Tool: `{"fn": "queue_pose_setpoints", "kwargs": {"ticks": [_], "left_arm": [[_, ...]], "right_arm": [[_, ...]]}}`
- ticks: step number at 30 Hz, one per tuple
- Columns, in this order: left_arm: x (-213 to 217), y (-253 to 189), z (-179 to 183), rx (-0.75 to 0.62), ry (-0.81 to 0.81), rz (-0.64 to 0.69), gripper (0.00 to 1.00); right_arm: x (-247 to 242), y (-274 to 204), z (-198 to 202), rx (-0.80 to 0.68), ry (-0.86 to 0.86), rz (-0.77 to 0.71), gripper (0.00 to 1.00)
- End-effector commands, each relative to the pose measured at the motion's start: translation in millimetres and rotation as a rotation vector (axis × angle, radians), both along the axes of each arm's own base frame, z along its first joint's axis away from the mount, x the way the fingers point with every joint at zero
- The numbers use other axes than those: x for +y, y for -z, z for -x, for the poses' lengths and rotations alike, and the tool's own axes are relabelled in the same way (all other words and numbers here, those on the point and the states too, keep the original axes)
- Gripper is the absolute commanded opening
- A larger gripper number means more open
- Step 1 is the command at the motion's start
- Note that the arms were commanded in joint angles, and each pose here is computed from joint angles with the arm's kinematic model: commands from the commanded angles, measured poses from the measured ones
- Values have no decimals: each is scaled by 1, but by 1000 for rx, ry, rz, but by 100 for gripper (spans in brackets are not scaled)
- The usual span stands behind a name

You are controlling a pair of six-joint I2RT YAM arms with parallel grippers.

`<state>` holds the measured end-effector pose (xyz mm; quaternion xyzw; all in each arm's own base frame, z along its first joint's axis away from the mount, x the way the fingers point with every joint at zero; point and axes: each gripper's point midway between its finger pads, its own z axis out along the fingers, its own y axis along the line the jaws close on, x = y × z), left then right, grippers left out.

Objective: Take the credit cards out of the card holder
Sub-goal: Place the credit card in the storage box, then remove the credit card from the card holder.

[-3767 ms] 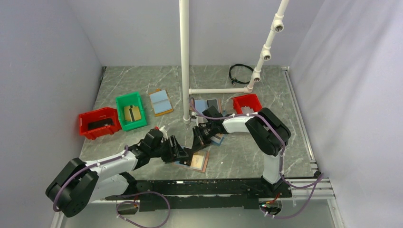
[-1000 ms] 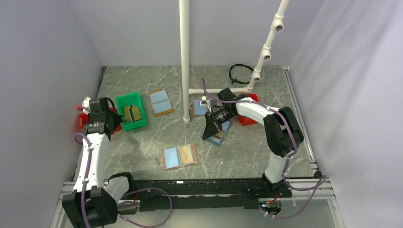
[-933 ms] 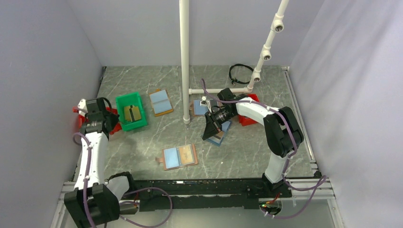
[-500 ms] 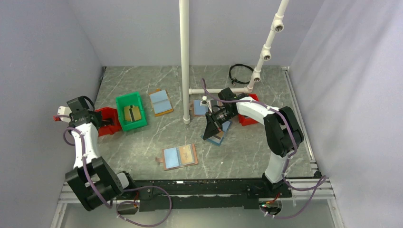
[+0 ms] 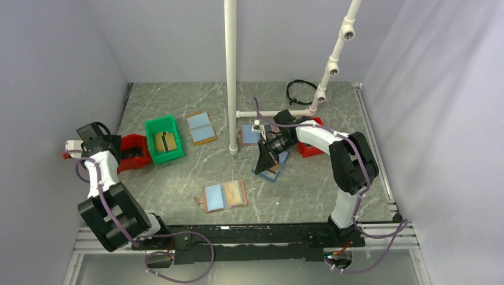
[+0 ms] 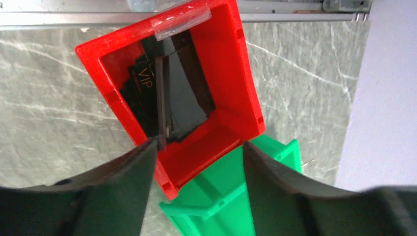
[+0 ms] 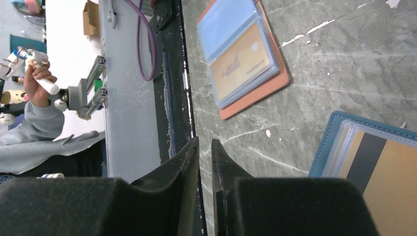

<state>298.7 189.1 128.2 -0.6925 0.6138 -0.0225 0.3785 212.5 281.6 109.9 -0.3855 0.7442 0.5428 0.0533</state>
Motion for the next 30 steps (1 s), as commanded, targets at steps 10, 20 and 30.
{"fn": "queue_pose_setpoints", "kwargs": {"ticks": [10,20,30], "left_arm": [[-53,-70,14,-180,215,-12,83],[-191,-76,29,-464,906,143,91],[-289,-34,78,-302,1257,192,92]], "right_arm": [[-5,-35,-8,-176,-41,-69,18],[-10,-44,-12,-330,-7,-58,20],[-15,-46,-18,-426,34,-15,23]]}}
